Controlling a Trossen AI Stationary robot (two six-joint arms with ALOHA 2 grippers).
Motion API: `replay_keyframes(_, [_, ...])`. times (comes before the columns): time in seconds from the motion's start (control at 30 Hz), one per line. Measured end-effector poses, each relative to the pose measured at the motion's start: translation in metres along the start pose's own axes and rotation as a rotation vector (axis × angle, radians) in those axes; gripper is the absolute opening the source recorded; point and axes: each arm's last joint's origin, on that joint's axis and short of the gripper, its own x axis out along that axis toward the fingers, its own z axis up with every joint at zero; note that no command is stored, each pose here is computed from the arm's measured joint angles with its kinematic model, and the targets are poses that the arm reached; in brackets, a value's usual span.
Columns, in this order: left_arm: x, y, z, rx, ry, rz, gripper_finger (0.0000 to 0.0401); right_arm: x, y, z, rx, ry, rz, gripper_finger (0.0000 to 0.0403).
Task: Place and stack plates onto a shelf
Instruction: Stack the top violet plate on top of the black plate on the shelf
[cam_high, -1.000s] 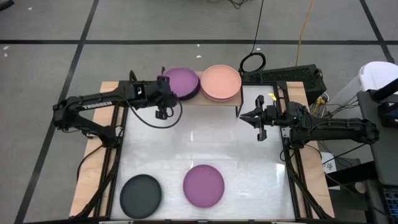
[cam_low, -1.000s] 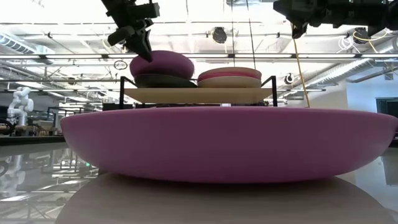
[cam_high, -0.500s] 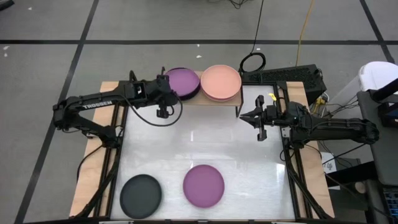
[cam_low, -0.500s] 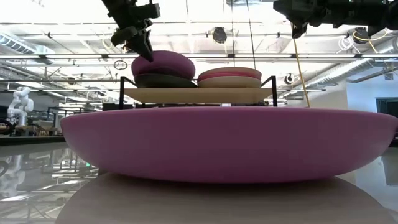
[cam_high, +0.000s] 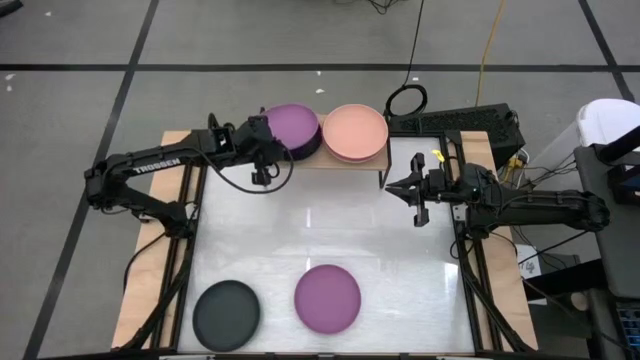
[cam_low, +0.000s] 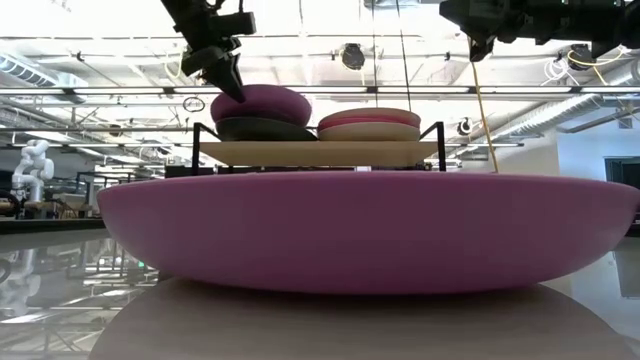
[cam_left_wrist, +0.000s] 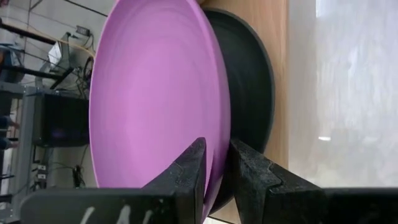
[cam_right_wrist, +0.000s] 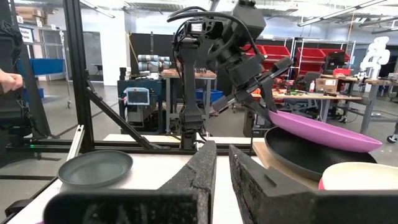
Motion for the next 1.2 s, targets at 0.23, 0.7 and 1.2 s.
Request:
replay_keyframes(0.23, [-0.001,0.003,0.008,-0.037,-0.072,0.044,0.0068,0.000,0.000,0.000,0.000,0.000,0.000,0.0031])
replay_keyframes(0.7, [-0.002,-0.001,0.007,-0.028,-0.040,0.043,0.0068,0.000,0.000,-0.001,0.016,0.012,0.000,0.0031])
replay_keyframes(1.2, [-0.002,-0.001,0.007,-0.020,-0.033,0.043,0.0204,0.000,0.000,-0.002,0.017,0.019,0.000,0.0031])
